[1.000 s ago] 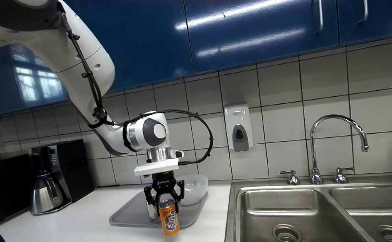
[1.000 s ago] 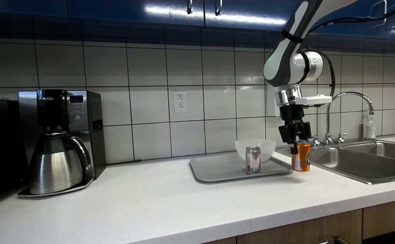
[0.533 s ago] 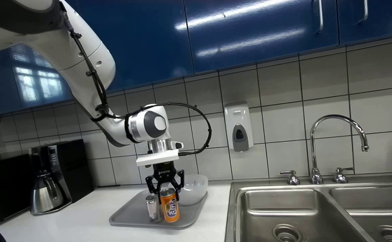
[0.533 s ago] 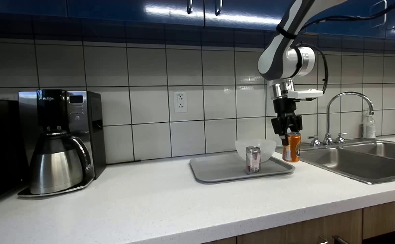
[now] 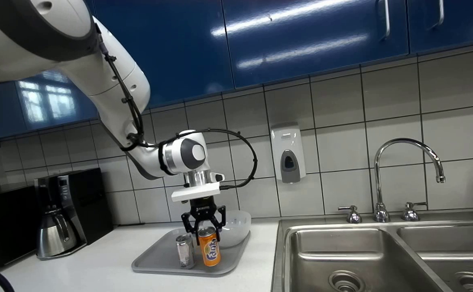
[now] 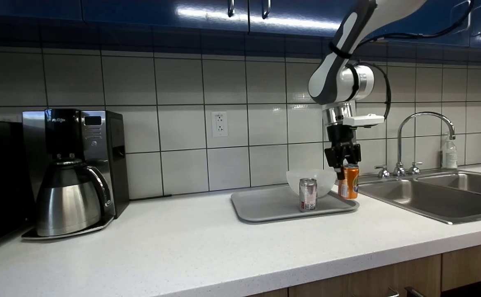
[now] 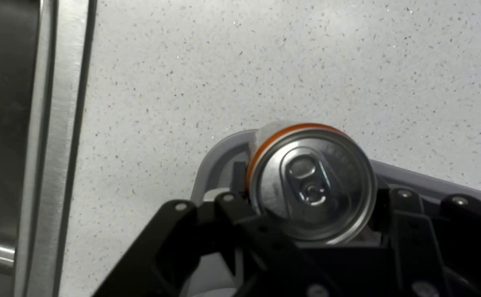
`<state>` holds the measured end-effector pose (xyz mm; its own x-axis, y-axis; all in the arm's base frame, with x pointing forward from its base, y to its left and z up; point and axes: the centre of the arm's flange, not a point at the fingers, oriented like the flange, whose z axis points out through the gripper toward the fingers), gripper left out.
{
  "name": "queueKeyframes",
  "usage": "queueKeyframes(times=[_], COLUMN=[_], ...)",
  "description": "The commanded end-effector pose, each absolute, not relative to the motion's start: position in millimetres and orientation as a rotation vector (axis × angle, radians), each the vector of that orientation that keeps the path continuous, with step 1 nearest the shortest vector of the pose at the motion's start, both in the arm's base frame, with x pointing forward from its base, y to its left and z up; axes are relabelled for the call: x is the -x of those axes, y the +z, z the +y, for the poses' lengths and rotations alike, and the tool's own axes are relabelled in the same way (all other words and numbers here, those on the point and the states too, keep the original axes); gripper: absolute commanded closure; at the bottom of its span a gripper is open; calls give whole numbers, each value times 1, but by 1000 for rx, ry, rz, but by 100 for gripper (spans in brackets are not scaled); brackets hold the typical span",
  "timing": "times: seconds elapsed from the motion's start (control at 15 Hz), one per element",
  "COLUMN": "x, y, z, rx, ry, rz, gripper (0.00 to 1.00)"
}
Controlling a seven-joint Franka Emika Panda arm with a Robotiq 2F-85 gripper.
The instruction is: Put the cans on the tray.
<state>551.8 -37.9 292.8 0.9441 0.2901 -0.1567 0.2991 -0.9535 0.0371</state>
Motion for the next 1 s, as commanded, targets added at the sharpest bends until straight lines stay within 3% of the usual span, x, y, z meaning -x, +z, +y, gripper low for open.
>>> queueKeyframes(times=[0.0, 0.93], x=[-580, -608], y=[293, 261], z=[-34, -26], rx=[-3035, -3019], ry=[-235, -268], rz=[430, 370], gripper=[62, 62])
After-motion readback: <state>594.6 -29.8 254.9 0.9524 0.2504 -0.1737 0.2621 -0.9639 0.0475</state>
